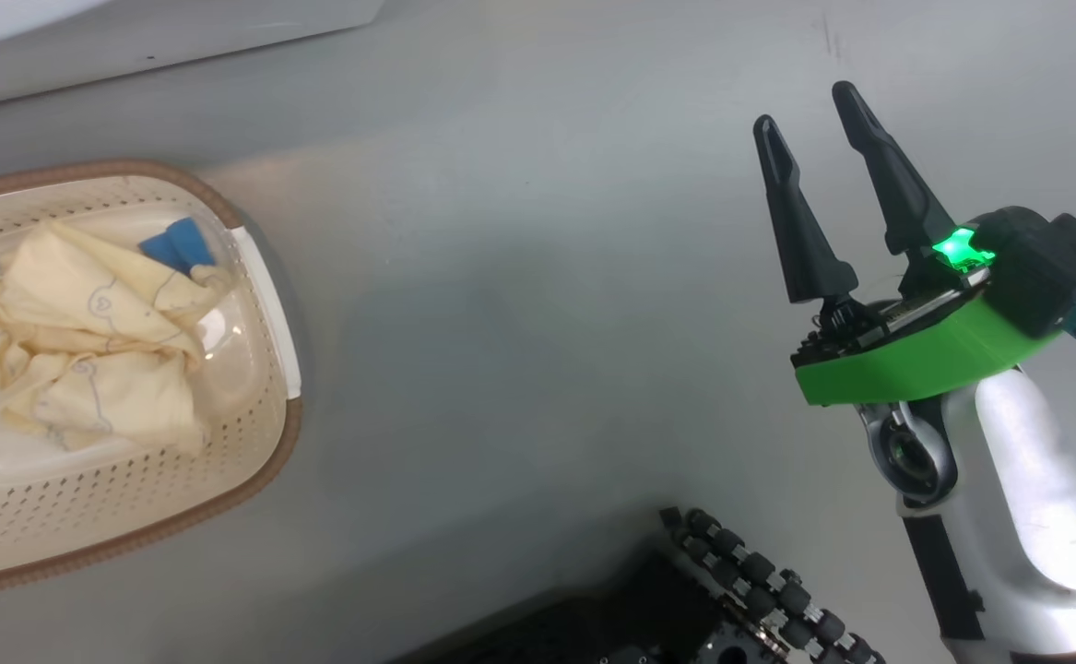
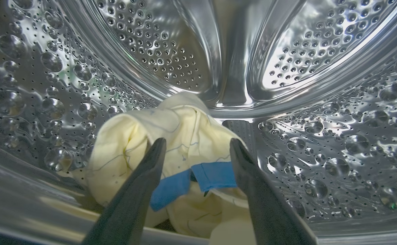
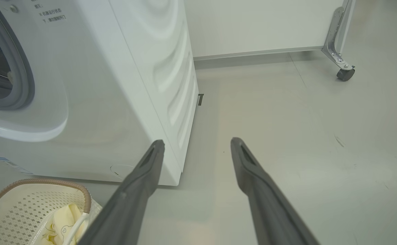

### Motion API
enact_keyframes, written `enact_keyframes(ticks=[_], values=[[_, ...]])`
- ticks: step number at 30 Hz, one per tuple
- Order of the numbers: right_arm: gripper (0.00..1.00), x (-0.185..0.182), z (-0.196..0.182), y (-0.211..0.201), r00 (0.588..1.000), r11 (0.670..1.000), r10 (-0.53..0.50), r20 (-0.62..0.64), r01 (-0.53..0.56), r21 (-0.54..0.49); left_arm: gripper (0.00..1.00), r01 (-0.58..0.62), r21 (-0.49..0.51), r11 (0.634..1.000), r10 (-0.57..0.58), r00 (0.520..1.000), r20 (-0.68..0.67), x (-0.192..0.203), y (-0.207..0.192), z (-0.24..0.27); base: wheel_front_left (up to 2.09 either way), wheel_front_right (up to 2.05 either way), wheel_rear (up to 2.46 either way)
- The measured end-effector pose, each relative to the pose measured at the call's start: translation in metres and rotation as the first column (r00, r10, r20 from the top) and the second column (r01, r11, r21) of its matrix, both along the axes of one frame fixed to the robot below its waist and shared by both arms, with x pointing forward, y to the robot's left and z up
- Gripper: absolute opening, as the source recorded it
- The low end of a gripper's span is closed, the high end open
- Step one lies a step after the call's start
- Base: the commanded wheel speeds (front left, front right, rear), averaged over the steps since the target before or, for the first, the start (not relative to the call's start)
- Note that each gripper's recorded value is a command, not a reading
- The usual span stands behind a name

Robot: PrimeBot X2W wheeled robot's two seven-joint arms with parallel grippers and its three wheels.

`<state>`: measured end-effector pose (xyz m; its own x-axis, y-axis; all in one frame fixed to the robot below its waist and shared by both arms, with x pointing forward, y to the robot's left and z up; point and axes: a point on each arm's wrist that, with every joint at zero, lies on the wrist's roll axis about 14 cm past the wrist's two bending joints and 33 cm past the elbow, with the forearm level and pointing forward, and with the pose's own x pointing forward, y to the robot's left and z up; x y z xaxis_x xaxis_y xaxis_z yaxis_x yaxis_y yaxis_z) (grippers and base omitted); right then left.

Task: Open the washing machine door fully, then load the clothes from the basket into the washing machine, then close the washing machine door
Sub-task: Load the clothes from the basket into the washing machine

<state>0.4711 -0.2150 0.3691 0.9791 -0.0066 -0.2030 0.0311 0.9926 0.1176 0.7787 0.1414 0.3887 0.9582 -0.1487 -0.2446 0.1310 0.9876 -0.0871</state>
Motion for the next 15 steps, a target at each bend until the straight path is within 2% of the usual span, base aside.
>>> enact_keyframes(ticks=[7,12,15], values=[[1.0,0.008,0.013,0.004,0.999,1.0,0.01,0.044,-0.01,-0.003,1.0,0.003,-0.026,1.0,-0.003,1.0,0.012,-0.031,-0.004,-0.001,0.0,0.0,0.0],[1.0,0.01,0.024,0.009,0.997,1.0,0.026,0.077,-0.025,-0.012,1.0,-0.046,-0.084,0.995,0.05,0.998,0.048,-0.057,0.007,0.008,0.0,0.0,0.0],[1.0,0.008,0.031,0.012,0.996,0.999,0.031,0.089,-0.03,-0.014,1.0,-0.077,-0.087,0.993,0.084,0.994,0.076,-0.076,0.016,0.013,0.0,0.0,0.0]])
